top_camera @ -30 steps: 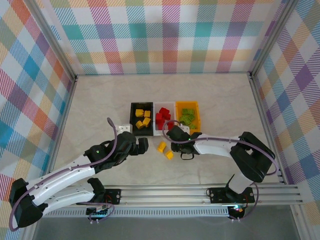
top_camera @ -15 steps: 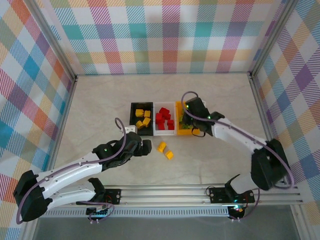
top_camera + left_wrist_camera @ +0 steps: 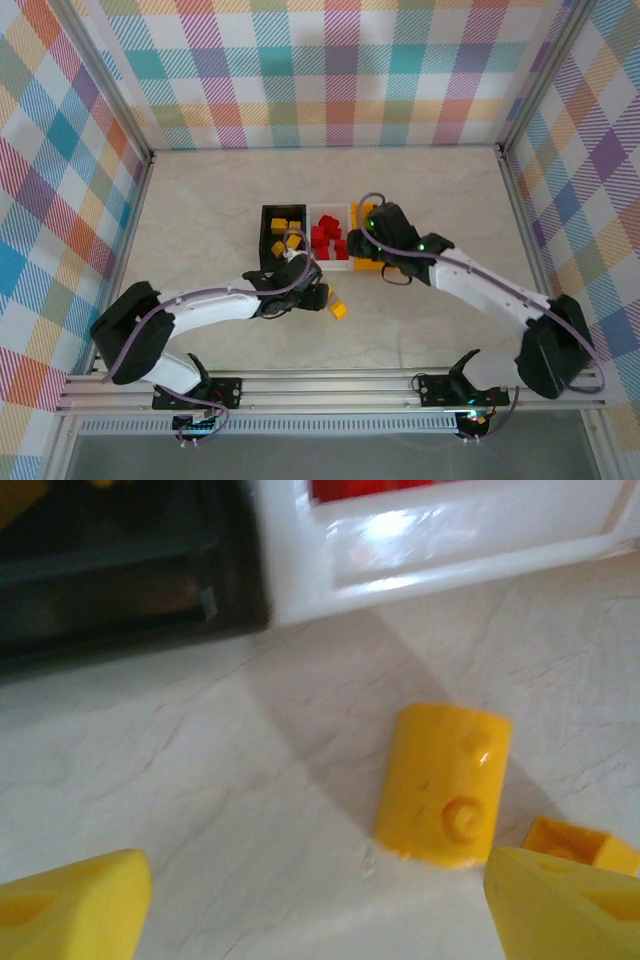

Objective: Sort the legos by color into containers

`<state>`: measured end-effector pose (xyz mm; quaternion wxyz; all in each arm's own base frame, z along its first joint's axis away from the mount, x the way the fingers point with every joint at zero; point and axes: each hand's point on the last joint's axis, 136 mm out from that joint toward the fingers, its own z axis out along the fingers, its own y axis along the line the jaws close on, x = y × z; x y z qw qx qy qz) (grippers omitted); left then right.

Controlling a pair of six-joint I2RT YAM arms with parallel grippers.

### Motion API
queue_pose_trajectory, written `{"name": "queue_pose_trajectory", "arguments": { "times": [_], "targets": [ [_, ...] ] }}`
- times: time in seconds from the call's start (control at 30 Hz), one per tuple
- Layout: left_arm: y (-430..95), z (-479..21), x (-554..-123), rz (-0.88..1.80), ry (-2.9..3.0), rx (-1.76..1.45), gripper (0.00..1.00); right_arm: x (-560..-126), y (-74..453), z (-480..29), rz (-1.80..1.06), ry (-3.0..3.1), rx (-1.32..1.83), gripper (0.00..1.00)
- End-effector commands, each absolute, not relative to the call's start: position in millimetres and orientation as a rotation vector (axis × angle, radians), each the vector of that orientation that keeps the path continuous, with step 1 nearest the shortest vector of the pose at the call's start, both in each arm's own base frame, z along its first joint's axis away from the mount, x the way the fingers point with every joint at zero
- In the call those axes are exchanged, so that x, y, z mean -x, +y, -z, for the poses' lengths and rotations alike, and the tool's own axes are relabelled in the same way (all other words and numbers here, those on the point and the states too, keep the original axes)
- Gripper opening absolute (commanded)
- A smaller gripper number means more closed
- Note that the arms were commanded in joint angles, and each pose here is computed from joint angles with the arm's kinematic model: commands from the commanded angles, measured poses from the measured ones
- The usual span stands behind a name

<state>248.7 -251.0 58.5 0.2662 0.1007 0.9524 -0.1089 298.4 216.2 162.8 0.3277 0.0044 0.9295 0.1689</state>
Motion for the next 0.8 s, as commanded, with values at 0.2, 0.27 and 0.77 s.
{"name": "queue_pose_trajectory", "arguments": {
  "times": [0.2, 0.27, 0.77],
  "targets": [
    [-286, -40, -261, 0.325, 2.592, -0.379, 0.64, -240, 188, -139, -0.501, 2.447, -0.101, 0.76],
    [-285, -33, -259, 0.314, 2.607, -0.379, 0.6, -232, 180, -137, -0.514, 2.437, -0.131, 0.76],
    [-263, -25, -245, 0.215, 2.621, -0.322, 0.28, -224, 169, -137, -0.513, 2.417, -0.162, 0.77]
  ]
}}
